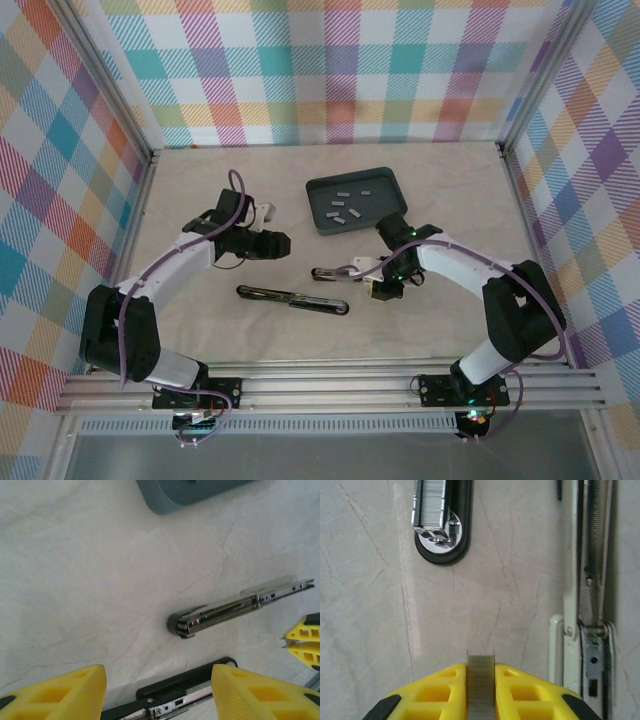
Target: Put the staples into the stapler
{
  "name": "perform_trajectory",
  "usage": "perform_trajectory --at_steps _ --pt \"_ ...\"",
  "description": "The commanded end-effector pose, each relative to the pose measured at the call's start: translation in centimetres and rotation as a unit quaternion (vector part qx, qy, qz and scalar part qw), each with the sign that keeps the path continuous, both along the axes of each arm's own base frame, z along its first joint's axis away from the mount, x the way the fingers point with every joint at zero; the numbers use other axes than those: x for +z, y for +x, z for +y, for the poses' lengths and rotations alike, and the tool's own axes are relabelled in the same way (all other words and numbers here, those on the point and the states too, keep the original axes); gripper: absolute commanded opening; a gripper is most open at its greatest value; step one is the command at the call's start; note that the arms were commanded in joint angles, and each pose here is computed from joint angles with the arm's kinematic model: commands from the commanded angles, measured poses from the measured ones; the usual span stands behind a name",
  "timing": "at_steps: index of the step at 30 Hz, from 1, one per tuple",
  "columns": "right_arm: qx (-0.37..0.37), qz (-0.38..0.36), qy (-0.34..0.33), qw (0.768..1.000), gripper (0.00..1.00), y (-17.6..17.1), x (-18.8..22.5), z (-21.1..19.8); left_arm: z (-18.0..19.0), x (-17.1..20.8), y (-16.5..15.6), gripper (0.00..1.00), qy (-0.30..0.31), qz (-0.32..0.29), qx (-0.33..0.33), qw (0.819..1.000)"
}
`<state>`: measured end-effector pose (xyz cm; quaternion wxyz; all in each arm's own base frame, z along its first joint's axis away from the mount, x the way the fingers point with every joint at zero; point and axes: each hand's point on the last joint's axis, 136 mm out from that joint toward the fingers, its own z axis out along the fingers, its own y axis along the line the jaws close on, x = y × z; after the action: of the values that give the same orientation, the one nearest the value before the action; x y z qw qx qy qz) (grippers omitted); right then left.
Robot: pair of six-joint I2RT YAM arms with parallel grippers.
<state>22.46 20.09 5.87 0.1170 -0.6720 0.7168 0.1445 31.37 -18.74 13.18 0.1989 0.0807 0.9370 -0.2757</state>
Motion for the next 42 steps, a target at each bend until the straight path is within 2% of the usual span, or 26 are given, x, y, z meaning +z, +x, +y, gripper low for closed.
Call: perform_trajectory --at_steps 1,10,20,22,26,34,42 --pt "-0.007 0.016 -0.005 1.0 0.17 -0.7 -1.0 0.4 -1.7 0.2 -1.2 0.58 -0.024 -0.011 -0.02 0.999" --pt "0.003 0.034 -0.034 0.999 0.17 -1.6 -3.0 0.3 -1.1 -3.2 -3.3 0.59 -0.014 0.01 0.009 1.0" --pt "0.009 0.05 -0.064 0.997 0.18 -2.1 -4.4 -0.1 0.0 -4.0 -3.8 0.59 0.015 0.01 0.013 1.0" --pt "0.01 0.052 -0.068 0.996 0.22 -2.1 -4.6 -0.2 0.1 -4.0 -3.8 0.59 0.016 0.008 0.015 1.0" --pt "0.003 0.044 -0.068 0.997 0.3 -1.8 -4.0 -0.1 0.2 -4.2 -3.8 0.59 0.02 0.01 0.013 1.0" --pt "-0.006 0.014 -0.069 0.998 0.32 -1.6 -1.6 -0.7 0.5 -4.7 -4.0 0.59 0.017 0.007 0.027 0.999" --pt "0.0 0.025 -0.112 0.993 0.33 -2.0 -2.3 -1.4 -0.5 -6.0 -3.5 0.59 -0.013 0.021 0.041 0.999"
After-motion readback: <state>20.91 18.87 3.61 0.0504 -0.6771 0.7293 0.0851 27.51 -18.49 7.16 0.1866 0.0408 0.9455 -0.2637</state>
